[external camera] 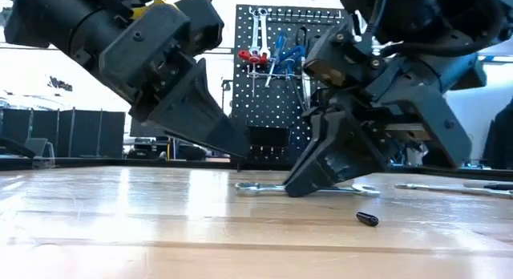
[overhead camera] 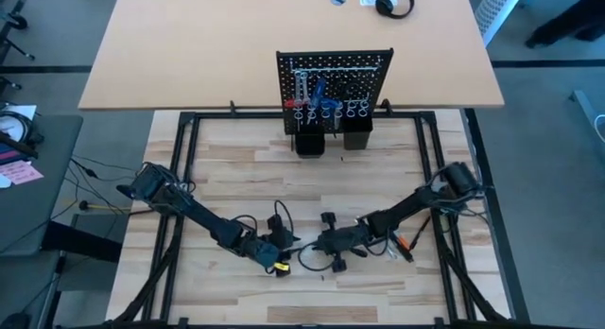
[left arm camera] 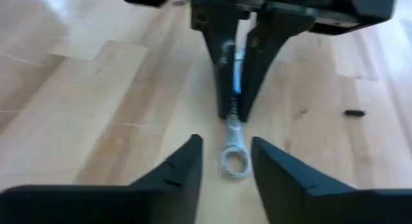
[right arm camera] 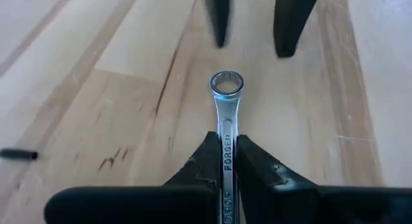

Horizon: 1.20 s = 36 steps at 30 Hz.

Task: Hang tools onto peg board
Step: Hang the wrench on the pegboard

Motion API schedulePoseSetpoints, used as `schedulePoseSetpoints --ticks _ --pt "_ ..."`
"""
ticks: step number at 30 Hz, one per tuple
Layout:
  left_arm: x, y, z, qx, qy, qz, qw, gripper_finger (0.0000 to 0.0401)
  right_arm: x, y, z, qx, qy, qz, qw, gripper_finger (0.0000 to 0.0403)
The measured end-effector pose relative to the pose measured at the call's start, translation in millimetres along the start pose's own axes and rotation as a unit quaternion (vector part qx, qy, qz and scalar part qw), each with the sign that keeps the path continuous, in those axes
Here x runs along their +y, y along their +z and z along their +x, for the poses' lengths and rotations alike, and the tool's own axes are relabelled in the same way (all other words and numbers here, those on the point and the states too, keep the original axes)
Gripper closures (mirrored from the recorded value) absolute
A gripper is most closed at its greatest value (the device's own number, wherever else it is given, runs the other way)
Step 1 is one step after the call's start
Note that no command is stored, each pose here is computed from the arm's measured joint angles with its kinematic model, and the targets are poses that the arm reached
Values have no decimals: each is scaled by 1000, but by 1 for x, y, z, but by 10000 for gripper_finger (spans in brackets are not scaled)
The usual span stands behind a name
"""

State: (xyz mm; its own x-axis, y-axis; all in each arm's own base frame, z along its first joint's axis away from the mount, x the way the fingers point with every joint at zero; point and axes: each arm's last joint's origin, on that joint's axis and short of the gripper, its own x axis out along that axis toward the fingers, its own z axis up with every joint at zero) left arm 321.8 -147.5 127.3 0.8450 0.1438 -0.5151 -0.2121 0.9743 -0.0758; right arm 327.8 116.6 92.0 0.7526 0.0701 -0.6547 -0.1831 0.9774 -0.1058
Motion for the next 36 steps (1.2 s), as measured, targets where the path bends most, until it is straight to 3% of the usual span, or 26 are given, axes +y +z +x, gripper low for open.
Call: schedulePoseSetpoints --ticks 4,7,17,24,33,36 --pt "0 -10 12 4 -9 -11 1000 222 4 3 -5 -7 -8 -13 1000 365" --pt "3 -19 24 8 -15 -21 1000 201 5 4 -5 -9 -11 -14 1000 365" --pt "10 -19 40 3 -68 -61 996 200 5 5 -5 -14 -12 -14 1000 365" --pt "13 -20 42 26 -93 -55 994 257 5 6 -5 -18 -25 -12 999 365" --pt "13 -23 42 43 -103 -43 993 382 5 10 -6 -28 -25 -9 999 368" --pt "13 -23 42 46 -103 -39 993 392 5 10 -6 -28 -26 -4 999 367"
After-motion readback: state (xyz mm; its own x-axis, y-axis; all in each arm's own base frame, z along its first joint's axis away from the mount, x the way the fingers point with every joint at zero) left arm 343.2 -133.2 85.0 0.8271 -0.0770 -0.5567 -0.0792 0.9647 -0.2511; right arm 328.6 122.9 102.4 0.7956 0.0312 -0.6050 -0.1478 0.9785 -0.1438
